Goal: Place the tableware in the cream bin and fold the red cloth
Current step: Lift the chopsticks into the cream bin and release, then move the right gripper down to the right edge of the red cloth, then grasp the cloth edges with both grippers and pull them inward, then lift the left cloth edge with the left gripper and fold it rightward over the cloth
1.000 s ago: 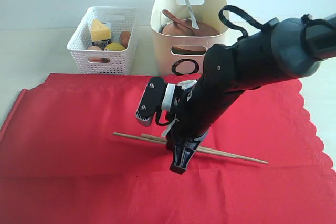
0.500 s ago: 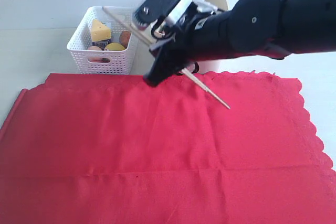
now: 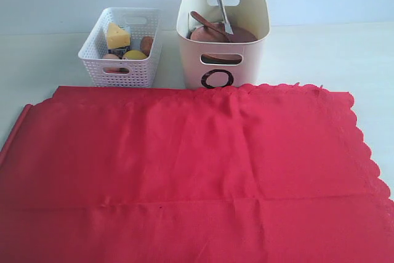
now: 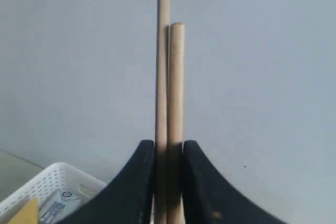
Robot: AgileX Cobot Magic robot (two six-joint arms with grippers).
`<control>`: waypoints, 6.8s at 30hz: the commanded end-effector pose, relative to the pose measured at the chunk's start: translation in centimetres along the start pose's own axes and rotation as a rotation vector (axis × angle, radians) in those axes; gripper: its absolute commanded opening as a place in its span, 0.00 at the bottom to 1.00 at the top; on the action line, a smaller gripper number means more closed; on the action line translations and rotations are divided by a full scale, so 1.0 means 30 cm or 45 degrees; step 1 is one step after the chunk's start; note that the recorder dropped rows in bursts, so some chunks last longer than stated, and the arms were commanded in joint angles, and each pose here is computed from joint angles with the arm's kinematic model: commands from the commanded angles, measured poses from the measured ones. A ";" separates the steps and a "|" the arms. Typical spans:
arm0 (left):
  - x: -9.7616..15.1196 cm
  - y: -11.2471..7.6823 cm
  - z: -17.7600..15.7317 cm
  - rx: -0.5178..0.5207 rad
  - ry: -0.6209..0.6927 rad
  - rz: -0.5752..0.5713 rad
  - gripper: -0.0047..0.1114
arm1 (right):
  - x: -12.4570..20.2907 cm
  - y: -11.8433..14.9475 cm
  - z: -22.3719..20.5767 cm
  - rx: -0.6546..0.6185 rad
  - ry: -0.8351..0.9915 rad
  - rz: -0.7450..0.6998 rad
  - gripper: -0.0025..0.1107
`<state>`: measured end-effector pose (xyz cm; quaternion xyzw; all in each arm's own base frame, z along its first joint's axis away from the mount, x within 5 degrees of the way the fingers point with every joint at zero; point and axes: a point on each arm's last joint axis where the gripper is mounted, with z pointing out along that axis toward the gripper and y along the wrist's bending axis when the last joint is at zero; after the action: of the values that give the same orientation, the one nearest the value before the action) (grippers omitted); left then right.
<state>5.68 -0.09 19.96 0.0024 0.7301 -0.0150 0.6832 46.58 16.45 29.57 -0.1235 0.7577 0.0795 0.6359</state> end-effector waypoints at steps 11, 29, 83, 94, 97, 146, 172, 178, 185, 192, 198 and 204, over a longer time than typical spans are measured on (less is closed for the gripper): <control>-0.002 0.000 -0.002 -0.001 -0.013 -0.004 0.05 | 0.149 -0.088 0.103 0.103 0.083 0.132 0.33; -0.002 0.000 -0.002 -0.001 -0.013 -0.004 0.05 | 0.010 -0.141 -0.092 -0.238 0.496 -0.067 0.55; -0.138 -0.003 -0.035 0.195 -0.583 -0.747 0.05 | 0.593 0.024 -0.691 -0.713 0.716 0.179 0.02; -0.106 -0.007 0.022 0.072 -0.301 -0.413 0.05 | 0.769 0.014 -0.577 -0.670 0.968 0.281 0.02; -0.062 -0.007 0.066 0.038 -0.115 -0.368 0.05 | 0.794 0.023 -0.570 -0.707 0.988 0.315 0.02; 0.393 -0.049 0.617 0.139 1.150 -0.123 0.46 | 0.790 0.038 -0.572 -0.773 0.966 0.351 0.02; 0.183 0.057 0.658 -0.140 1.094 -0.200 0.04 | 0.788 -0.020 -0.568 -0.508 1.036 0.242 0.02; 0.108 0.033 0.639 -0.126 1.009 -0.207 0.04 | 0.841 -0.025 -0.546 -0.507 1.092 0.202 0.02; -0.003 -0.088 0.601 0.059 0.859 -0.128 0.04 | 0.890 -0.023 -0.526 -0.516 1.144 0.222 0.02; -0.152 -0.253 0.531 0.318 0.713 -0.028 0.04 | 0.884 -0.019 -0.521 -0.535 1.128 0.231 0.02; -0.241 -0.417 0.464 0.583 0.651 0.054 0.04 | 0.874 -0.005 -0.520 -0.597 1.097 0.254 0.02; -0.286 -0.557 0.396 0.812 0.616 0.072 0.04 | 0.869 0.020 -0.517 -0.637 1.087 0.215 0.02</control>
<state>18.57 -15.24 27.05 0.2205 0.8424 -0.1889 0.4539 28.10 10.30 7.83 -0.1977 0.9105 0.2788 0.2326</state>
